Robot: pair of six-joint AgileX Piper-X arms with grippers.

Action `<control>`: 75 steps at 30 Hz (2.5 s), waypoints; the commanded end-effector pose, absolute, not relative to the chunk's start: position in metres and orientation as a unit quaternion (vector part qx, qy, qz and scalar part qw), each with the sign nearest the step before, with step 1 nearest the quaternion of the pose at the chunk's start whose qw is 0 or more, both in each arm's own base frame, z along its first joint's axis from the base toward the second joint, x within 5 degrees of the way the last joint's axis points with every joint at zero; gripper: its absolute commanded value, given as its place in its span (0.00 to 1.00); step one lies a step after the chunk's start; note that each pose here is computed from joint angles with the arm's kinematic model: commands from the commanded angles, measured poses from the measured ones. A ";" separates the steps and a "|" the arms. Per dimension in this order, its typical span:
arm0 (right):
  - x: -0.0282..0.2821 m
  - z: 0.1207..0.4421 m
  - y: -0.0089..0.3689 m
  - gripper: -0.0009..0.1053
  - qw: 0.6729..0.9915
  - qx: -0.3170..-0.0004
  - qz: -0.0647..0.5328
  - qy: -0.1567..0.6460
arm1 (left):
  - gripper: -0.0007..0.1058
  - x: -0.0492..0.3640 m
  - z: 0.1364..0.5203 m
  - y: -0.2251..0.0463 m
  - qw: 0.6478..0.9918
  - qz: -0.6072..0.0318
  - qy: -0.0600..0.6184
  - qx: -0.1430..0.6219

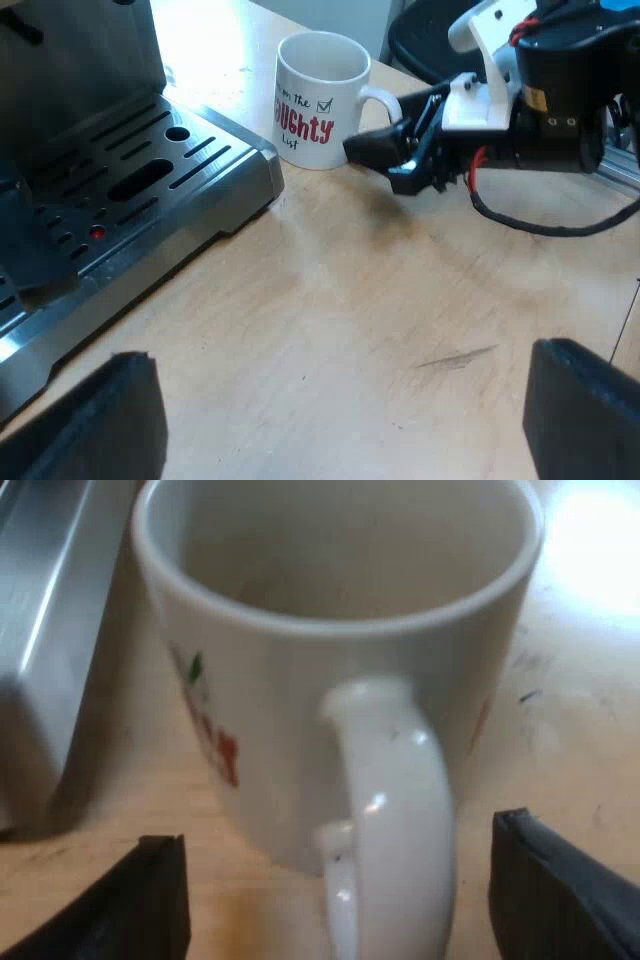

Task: Remove mug from coffee machine

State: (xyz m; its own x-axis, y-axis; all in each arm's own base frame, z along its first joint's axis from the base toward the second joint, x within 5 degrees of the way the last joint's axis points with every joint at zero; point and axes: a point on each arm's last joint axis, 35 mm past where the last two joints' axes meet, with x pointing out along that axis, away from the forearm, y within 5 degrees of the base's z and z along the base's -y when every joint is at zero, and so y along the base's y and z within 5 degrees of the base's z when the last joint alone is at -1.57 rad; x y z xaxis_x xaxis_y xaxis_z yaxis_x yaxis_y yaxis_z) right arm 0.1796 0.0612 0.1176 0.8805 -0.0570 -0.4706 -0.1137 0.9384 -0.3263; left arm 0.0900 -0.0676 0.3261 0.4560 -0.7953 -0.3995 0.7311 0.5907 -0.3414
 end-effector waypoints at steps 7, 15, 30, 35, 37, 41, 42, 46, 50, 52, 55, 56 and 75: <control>0.165 0.129 0.065 0.62 0.943 -0.196 0.043 0.267 | 0.82 0.090 0.327 -0.068 0.853 -0.446 0.264 -0.062; 0.151 0.144 0.058 0.62 0.935 -0.204 0.044 0.287 | 0.82 0.090 0.327 -0.068 0.853 -0.446 0.264 -0.062; 0.142 0.203 0.055 0.62 0.922 -0.192 0.055 0.332 | 0.82 0.090 0.327 -0.068 0.853 -0.446 0.263 -0.062; 0.137 0.222 0.055 0.62 0.907 -0.185 0.086 0.369 | 0.82 0.090 0.327 -0.068 0.853 -0.447 0.263 -0.062; 0.135 0.223 0.054 0.62 0.903 -0.188 0.087 0.378 | 0.82 0.090 0.327 -0.068 0.853 -0.447 0.263 -0.062; 0.127 0.263 0.052 0.62 0.878 -0.206 0.117 0.417 | 0.82 0.090 0.328 -0.068 0.853 -0.445 0.264 -0.067; 0.127 0.265 0.053 0.62 0.879 -0.205 0.118 0.414 | 0.82 0.090 0.329 -0.068 0.854 -0.444 0.264 -0.069; 0.130 0.295 0.055 0.62 0.896 -0.189 0.128 0.381 | 0.82 0.089 0.342 -0.066 0.865 -0.430 0.248 -0.073; 0.132 0.315 0.059 0.62 0.900 -0.175 0.172 0.359 | 0.82 0.088 0.361 -0.063 0.884 -0.406 0.219 -0.069; 0.135 0.325 0.061 0.62 0.905 -0.172 0.173 0.349 | 0.82 0.088 0.369 -0.063 0.891 -0.396 0.211 -0.069; 0.139 0.332 0.062 0.62 0.906 -0.164 0.179 0.347 | 0.82 0.093 0.374 -0.063 0.893 -0.388 0.214 -0.080; 0.142 0.333 0.062 0.62 0.905 -0.156 0.186 0.349 | 0.82 0.096 0.374 -0.063 0.895 -0.380 0.218 -0.084; 0.150 0.347 0.010 0.62 0.932 -0.104 0.076 0.340 | 0.82 0.108 0.364 -0.019 0.919 -0.239 0.268 -0.161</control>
State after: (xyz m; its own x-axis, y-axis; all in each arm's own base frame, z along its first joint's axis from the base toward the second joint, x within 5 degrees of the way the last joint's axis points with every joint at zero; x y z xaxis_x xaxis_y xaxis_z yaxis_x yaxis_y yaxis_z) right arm 0.1571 0.0141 0.3382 0.7270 0.0847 -0.6814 -0.2259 0.9666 -0.1208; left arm 0.1110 -0.0215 0.3620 0.7377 -0.5263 -0.4228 0.3605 0.8366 -0.4124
